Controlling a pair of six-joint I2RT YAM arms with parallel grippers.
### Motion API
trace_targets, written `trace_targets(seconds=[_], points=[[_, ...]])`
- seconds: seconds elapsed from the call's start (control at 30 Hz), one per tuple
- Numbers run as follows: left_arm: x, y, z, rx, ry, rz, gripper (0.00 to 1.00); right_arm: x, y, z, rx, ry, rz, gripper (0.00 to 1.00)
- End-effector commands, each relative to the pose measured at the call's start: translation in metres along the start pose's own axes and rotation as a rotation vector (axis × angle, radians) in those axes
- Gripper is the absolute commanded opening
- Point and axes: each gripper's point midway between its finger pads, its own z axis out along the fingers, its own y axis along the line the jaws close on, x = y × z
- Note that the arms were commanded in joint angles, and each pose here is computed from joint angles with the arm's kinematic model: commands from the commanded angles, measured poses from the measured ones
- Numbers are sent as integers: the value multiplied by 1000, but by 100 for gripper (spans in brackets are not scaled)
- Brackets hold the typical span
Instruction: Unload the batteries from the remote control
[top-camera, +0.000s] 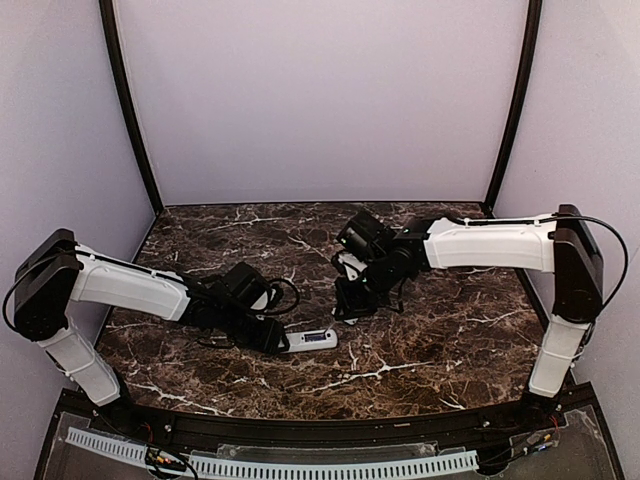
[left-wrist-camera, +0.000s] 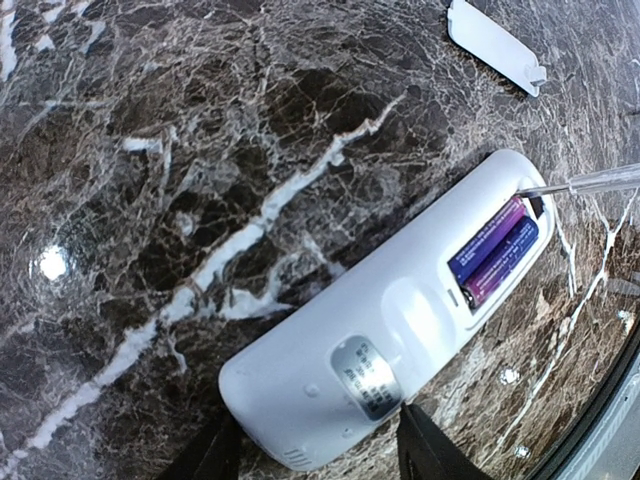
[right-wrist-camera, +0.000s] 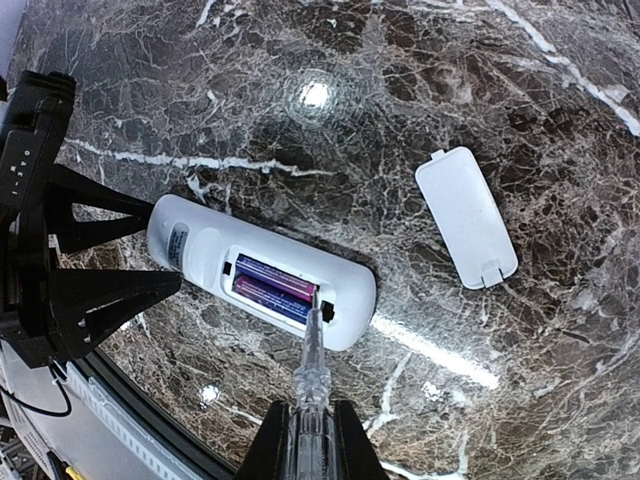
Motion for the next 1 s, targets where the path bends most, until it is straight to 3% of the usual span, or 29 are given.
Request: trace_targets(seconds=[0.0, 0.97], points=[[3, -5, 6, 17, 9, 5, 53, 7, 18, 8, -116, 20, -15, 0], [11, -2, 17, 8, 36, 3, 52, 20, 2, 7, -478, 92, -10, 0]])
